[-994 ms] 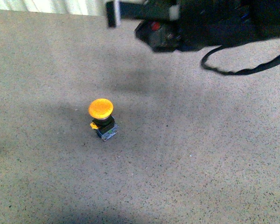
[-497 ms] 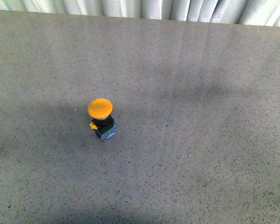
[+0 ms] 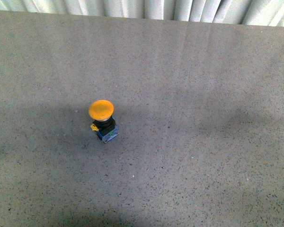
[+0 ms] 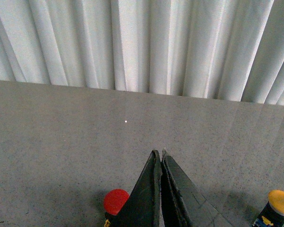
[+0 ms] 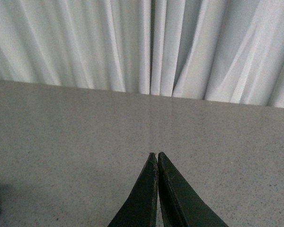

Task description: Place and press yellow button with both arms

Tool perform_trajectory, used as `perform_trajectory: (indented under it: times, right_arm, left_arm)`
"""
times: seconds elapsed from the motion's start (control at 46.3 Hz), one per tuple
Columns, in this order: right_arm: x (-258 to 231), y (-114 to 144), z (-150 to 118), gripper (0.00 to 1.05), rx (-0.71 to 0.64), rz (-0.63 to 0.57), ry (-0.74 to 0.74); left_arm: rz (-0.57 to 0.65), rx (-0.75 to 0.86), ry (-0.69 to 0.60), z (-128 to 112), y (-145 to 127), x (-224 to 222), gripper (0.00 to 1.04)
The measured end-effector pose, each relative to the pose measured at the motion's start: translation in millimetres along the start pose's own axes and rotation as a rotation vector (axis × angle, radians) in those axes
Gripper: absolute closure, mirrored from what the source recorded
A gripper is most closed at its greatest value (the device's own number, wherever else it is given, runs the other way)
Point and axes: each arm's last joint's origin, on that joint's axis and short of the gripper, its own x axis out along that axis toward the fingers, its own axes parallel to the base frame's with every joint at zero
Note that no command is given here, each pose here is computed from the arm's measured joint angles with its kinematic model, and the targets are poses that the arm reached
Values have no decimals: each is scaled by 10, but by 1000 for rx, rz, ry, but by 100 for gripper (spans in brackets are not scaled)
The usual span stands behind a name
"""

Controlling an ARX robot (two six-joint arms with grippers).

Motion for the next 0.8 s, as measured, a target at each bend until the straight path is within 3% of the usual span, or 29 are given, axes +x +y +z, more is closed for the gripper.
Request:
perform_trajectory:
  times: [0.194, 0.8]
  right_arm:
    - [-144, -65, -111, 103, 1, -18, -4]
    - [-368, -63, -35, 103, 0, -23, -31]
  left_arm:
    - [0, 0, 0, 0, 0, 0, 103]
    - [0, 0, 0, 0, 0, 0, 103]
